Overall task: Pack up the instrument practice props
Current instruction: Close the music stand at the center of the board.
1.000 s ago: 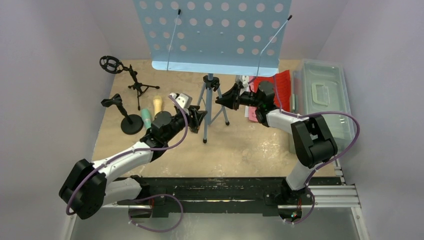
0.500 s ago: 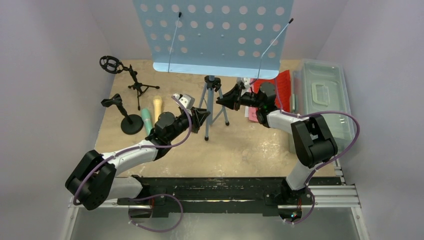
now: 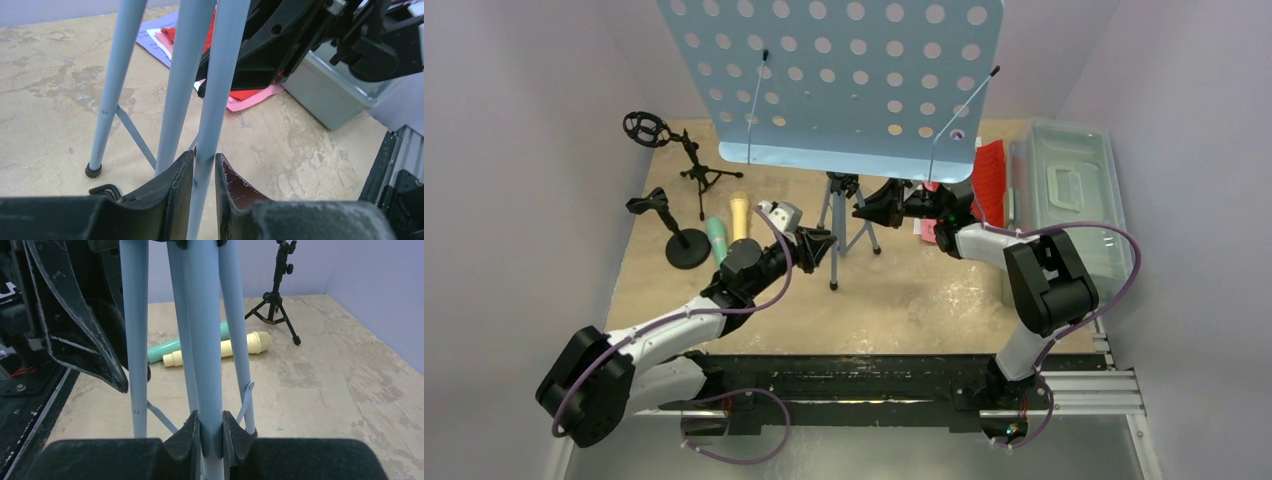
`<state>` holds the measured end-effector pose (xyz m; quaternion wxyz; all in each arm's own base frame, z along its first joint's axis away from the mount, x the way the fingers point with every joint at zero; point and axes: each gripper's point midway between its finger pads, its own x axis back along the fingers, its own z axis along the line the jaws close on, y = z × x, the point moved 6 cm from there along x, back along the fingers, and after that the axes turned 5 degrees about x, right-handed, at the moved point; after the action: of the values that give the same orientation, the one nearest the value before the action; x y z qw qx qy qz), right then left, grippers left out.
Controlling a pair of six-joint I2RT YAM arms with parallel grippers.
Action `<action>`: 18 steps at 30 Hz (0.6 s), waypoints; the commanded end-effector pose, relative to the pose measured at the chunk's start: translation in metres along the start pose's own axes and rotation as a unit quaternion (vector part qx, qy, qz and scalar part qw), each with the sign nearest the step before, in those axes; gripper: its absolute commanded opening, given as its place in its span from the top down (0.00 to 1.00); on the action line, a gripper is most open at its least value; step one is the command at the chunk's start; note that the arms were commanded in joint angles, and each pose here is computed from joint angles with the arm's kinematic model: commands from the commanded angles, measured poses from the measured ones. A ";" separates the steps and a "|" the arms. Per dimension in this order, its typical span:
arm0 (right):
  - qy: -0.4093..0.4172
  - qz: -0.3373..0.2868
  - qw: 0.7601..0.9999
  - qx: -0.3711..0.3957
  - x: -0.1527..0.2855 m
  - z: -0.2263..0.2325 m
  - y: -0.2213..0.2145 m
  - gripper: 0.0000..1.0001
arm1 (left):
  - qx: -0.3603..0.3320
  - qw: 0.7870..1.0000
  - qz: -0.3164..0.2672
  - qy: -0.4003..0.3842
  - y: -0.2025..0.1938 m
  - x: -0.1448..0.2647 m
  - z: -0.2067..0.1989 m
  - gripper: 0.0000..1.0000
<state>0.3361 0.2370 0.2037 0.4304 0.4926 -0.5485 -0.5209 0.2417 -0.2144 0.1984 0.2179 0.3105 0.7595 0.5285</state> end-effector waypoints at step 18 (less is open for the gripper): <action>0.001 -0.023 1.000 0.006 0.004 0.001 0.021 1.00 | -0.045 0.976 -0.210 -0.038 0.141 0.009 -0.043 0.17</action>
<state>0.3348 0.2354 0.2041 0.4320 0.4958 -0.5447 -0.5205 0.2338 -0.1959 0.3052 0.3080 0.1967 0.7823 0.5045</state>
